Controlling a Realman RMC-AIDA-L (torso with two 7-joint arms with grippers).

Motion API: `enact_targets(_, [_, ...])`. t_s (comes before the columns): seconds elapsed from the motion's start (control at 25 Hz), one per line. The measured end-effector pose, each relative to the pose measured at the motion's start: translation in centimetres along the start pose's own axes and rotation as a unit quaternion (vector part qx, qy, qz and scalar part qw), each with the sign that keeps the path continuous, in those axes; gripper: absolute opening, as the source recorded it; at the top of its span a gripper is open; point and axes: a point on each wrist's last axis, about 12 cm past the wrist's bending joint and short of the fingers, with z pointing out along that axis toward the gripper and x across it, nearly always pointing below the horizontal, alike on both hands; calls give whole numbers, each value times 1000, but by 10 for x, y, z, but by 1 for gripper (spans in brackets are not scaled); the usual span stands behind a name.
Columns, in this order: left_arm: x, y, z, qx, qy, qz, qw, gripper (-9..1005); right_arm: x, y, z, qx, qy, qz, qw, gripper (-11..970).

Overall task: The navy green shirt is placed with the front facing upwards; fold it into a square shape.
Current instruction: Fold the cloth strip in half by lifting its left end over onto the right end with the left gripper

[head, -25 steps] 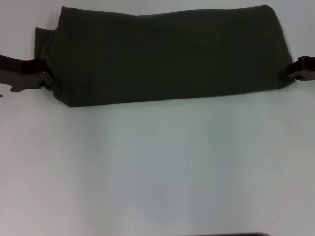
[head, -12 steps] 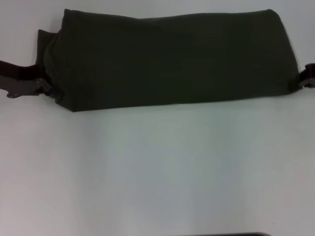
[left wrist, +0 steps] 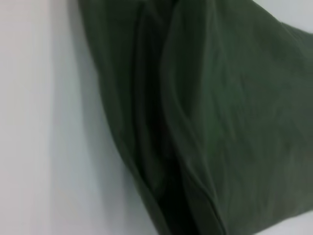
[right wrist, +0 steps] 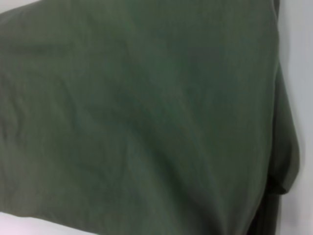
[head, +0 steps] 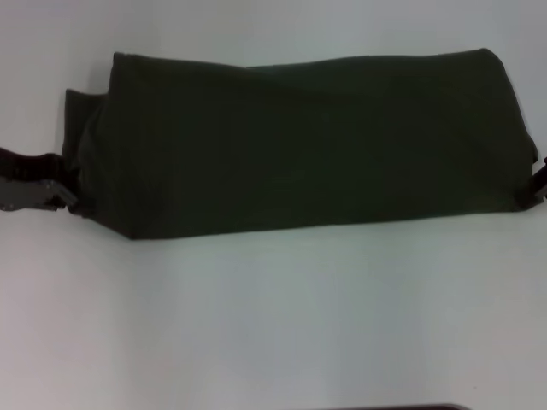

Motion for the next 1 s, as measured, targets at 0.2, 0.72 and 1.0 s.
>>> enact_targets(0.2, [12, 1, -1, -3, 32, 1, 999, 79, 9, 3, 4, -5, 32, -3, 999, 13])
enact_targets(0.72, [40, 15, -4, -11, 78, -22, 997, 89, 36, 2, 14, -32, 88, 3, 996, 12])
enact_targets(1.0, [42, 13, -3, -10, 87, -21, 996, 95, 38, 1, 13, -33, 90, 4, 995, 12])
